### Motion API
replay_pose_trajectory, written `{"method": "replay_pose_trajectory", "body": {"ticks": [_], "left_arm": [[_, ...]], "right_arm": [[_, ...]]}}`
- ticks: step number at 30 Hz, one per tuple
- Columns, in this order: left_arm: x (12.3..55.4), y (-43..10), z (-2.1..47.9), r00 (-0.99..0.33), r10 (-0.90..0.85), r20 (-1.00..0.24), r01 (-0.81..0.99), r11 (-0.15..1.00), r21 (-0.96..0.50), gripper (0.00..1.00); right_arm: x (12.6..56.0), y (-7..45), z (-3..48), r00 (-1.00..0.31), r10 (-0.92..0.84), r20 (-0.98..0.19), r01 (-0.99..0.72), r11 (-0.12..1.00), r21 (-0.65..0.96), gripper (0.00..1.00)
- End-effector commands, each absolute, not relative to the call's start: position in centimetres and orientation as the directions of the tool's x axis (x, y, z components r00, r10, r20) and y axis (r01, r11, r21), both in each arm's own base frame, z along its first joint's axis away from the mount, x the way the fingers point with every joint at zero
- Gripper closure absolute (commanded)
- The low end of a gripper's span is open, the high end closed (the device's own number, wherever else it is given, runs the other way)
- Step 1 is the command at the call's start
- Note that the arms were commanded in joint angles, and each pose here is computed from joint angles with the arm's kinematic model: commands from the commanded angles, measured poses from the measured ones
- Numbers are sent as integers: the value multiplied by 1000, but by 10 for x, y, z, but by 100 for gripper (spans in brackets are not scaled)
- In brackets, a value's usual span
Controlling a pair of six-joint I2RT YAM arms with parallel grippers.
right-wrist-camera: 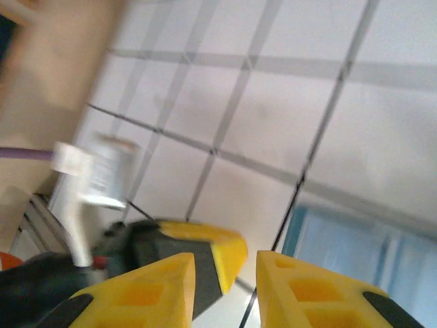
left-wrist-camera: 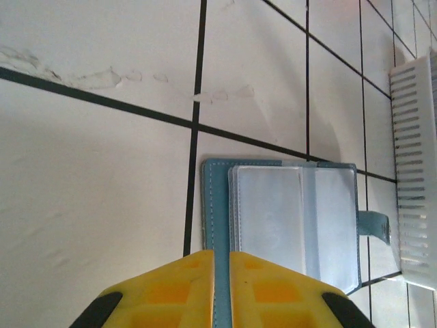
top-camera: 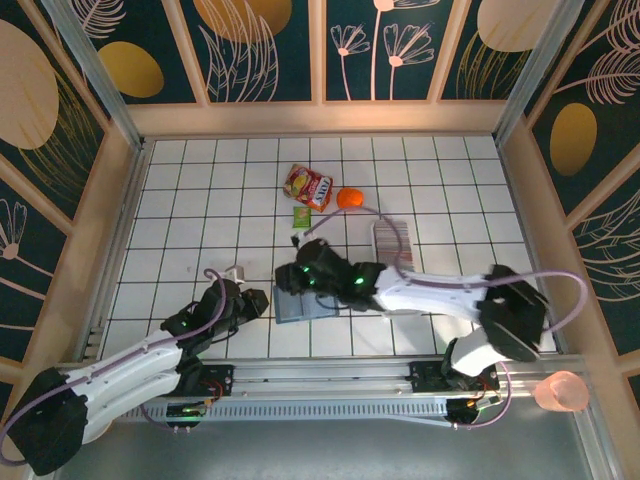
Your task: Put the credit cards into the card holder
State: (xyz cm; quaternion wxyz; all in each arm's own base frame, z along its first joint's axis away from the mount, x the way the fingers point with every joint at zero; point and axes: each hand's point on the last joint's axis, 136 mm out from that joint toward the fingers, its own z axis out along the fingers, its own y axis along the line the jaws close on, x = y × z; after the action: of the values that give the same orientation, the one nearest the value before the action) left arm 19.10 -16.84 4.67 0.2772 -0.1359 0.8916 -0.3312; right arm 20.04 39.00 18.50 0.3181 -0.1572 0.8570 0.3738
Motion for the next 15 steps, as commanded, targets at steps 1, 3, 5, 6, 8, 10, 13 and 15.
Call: {"method": "replay_pose_trajectory", "body": {"ticks": [1, 3, 5, 6, 8, 10, 13, 15], "left_arm": [[195, -163, 52, -791, -441, -424, -74, 757, -649, 85], [196, -165, 54, -791, -439, -426, -70, 757, -650, 85], [197, -166, 54, -790, -436, -430, -64, 757, -650, 85], [198, -167, 55, -788, -439, -432, -61, 754, -654, 85], [199, -167, 54, -786, -439, -436, -61, 756, -651, 85], [200, -169, 54, -789, -433, -436, -54, 755, -653, 85], [202, -173, 54, -794, -414, -446, -33, 761, -648, 86], [203, -174, 53, -796, -396, -457, -21, 773, -634, 86]], "right_arm": [[219, 359, 287, -325, -125, -937, -783, 591, 193, 67], [209, 341, 308, -51, -271, -961, -859, 502, -96, 61], [190, 322, 301, 240, -447, -862, -857, 320, -404, 48], [184, 310, 293, 372, -527, -764, -808, 220, -546, 44], [198, 282, 290, 455, -625, -634, -707, 178, -684, 43], [220, 244, 280, 407, -712, -572, -696, 163, -700, 43], [228, 190, 222, 347, -871, -347, -749, -35, -661, 25], [240, 153, 183, 275, -949, -154, -754, -114, -647, 12]]}}
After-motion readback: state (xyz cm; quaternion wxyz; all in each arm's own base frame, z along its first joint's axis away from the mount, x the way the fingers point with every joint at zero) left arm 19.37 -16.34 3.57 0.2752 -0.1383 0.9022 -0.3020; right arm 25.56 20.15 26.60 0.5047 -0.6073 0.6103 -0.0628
